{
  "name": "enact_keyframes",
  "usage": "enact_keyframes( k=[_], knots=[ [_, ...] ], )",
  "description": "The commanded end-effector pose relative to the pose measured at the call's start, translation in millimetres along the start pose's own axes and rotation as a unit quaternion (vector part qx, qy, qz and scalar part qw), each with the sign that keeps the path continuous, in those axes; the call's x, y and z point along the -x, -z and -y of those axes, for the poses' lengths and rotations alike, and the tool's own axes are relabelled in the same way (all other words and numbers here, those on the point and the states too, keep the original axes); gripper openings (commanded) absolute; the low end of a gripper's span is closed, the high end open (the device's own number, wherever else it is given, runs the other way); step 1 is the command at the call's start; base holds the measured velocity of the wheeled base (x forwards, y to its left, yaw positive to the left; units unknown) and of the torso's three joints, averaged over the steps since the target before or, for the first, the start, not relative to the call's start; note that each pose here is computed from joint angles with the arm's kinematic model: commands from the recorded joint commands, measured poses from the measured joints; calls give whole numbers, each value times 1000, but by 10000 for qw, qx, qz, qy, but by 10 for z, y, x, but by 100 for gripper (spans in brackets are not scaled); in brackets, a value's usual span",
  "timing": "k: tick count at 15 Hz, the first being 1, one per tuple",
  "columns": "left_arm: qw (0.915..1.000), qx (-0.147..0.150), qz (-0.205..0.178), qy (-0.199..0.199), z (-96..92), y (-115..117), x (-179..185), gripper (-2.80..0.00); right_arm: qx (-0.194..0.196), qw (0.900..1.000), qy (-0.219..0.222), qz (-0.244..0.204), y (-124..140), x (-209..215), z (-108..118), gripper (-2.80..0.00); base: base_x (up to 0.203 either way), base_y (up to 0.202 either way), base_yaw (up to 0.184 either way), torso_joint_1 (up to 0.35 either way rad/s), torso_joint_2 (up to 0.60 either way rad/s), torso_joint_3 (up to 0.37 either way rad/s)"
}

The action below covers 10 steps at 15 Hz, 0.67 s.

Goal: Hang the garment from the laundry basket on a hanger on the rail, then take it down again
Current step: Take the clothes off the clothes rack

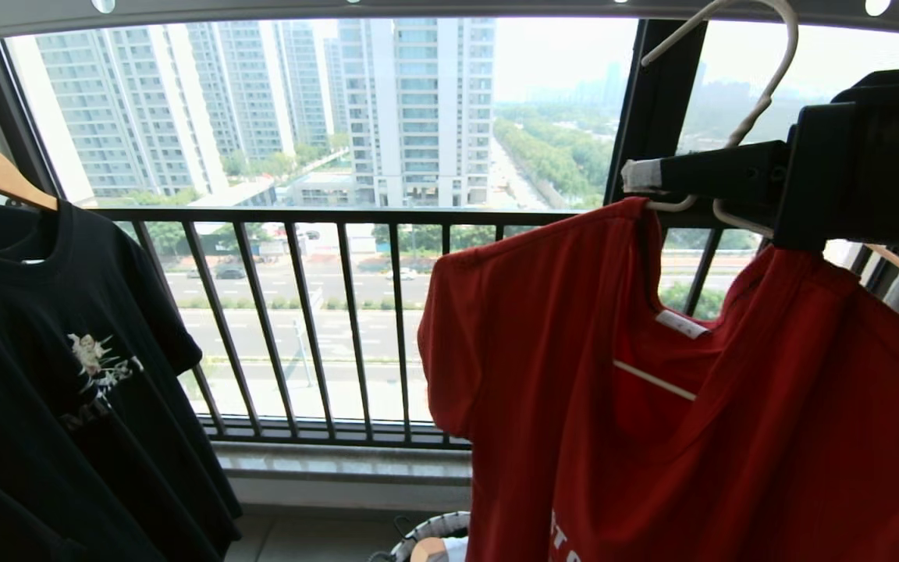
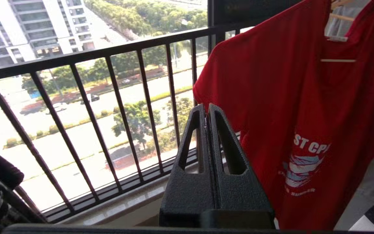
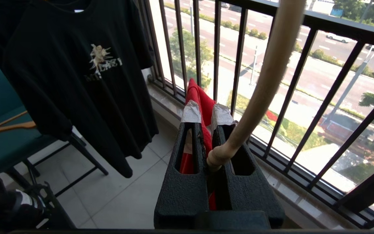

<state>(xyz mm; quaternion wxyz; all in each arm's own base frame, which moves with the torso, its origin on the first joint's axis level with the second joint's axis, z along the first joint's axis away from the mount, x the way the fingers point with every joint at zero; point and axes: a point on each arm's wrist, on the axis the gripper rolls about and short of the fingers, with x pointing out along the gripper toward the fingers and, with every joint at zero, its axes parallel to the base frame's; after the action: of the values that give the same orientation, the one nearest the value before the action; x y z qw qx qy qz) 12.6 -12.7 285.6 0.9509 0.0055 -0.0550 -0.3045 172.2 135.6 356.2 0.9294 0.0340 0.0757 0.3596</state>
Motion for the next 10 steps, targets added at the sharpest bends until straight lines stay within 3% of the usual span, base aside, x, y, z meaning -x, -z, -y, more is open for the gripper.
enact_keyframes(
  k=[1,2,4,6,8,9,10],
  knots=[
    [9893,619,-585,1188,-272,-179,-650,-280,-19,9997,112,-199,46,-263,24,-280,0,0,0,0,0,0],
    [9761,898,-719,1844,-259,-231,-859,-280,-23,9996,197,-204,38,-346,32,-280,0,0,0,0,0,0],
    [9506,1367,-1113,2555,-246,-197,-1260,-280,-23,9992,362,-184,54,-500,29,-280,0,0,0,0,0,0],
    [9327,1652,-1491,2837,-236,-70,-1561,-280,-17,9991,412,-115,93,-635,-48,-280,0,0,0,0,0,0],
    [9283,1754,-1710,2798,-233,3,-1801,-280,-10,9992,399,-28,97,-731,-190,-280,0,0,0,0,0,0],
    [9309,1762,-1777,2660,-241,29,-1917,-199,-81,9992,394,48,64,-755,-232,-280,0,0,0,0,0,0],
    [9343,1728,-1779,2561,-218,18,-1982,0,-143,9995,282,93,40,-761,-318,-280,0,0,0,0,0,0]
  ],
)
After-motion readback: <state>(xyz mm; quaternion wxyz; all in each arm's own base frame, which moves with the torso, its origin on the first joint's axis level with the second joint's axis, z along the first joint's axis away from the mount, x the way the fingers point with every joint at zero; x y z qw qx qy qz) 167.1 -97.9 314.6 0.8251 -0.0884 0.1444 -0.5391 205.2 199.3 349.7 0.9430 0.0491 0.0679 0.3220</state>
